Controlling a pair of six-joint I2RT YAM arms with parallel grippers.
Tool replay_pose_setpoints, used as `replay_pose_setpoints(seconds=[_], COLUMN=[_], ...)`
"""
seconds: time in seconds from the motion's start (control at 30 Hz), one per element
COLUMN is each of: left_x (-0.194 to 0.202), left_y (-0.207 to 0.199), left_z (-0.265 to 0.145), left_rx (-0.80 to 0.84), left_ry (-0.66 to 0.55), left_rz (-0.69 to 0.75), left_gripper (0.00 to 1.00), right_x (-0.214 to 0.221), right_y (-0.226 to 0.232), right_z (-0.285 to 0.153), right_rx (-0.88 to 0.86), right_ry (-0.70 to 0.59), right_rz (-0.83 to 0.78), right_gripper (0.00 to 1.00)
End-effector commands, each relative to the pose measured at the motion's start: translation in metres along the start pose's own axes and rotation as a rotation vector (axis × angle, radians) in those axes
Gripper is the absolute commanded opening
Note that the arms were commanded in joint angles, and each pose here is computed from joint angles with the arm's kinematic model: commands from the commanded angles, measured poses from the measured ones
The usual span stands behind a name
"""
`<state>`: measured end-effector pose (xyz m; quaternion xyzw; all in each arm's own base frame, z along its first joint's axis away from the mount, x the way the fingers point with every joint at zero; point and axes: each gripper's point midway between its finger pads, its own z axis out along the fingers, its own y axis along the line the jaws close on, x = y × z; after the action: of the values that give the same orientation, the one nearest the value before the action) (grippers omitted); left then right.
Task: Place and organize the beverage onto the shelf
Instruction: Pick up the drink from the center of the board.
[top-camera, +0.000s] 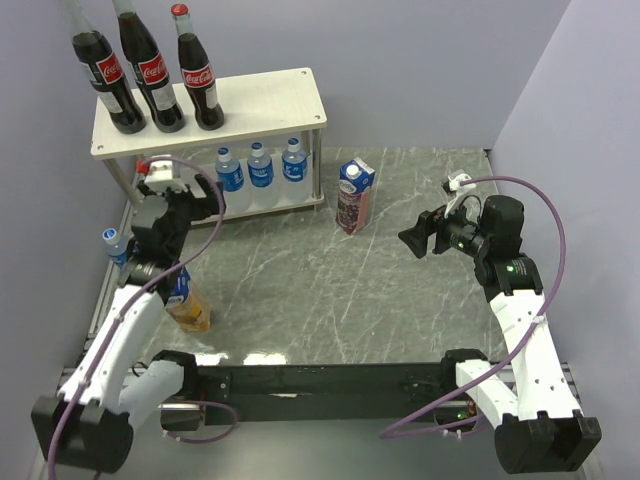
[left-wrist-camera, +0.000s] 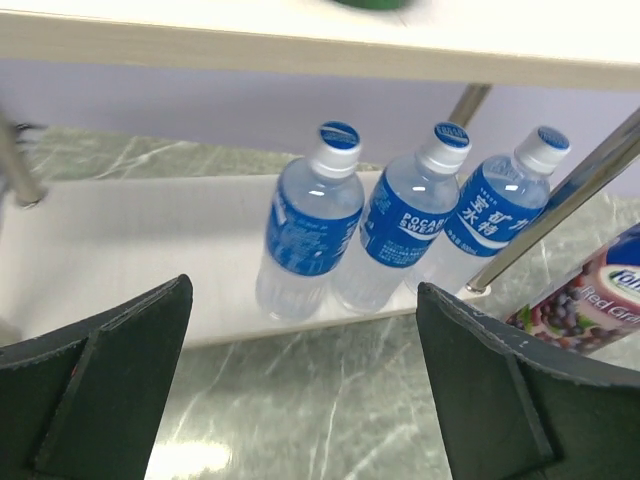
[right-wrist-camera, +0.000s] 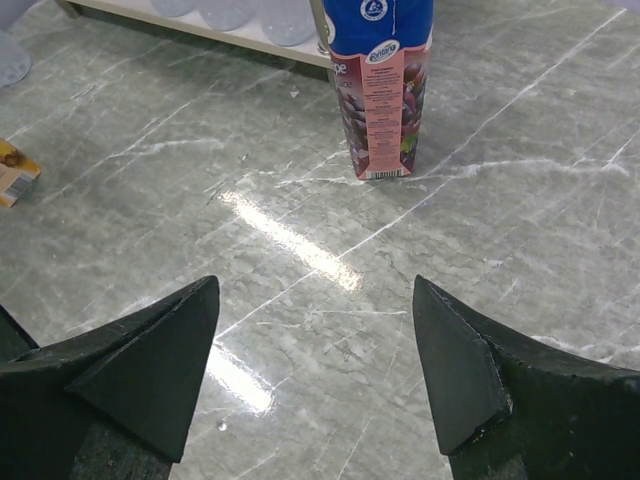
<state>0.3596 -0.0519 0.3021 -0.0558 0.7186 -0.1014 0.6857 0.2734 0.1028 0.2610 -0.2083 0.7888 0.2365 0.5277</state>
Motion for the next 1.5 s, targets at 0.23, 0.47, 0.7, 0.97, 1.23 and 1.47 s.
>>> replay_pose_setpoints(seconds=[0.23,0.47,0.7,0.97,1.23,1.47], left_x=[-0.028,-0.004,-0.002,0.018,0.035,0.039], left_y=[0.062,0.109,0.156,0.206,0.235,0.247], left_z=[-0.089,-0.101,-0.11,-0.11,-0.091,-0.074], left_rx=[-0.349,-0.573,-0.752,-0.983,-1.017,-1.03], left_ry=[-0.081,-0.035,-0.058,-0.024,0.047,0.092], left_rz=[-0.132,-0.231,-0.297,-0.304,-0.285,-0.252], left_gripper=[1.0,1.0,0.99,0.95,0.85,0.7], right_x=[-0.014,-0.014,-0.013,-0.014,-0.014,-0.015], right_y=[0.01,0.013,0.015,0.015,0.016,0.017], right_z=[-0.007,-0.007,-0.007,-0.007,-0.008,-0.008], right_rx=[-0.037,-0.057,-0.064,-0.067,-0.07,-0.072], right_ry=[-0.06,-0.057,-0.054,-0.057,-0.057,-0.058], right_rz=[-0.037,-0.028,-0.026,-0.026,-0.028,-0.029], right_gripper=[0.84,0.84,0.84,0.84,0.84,0.84])
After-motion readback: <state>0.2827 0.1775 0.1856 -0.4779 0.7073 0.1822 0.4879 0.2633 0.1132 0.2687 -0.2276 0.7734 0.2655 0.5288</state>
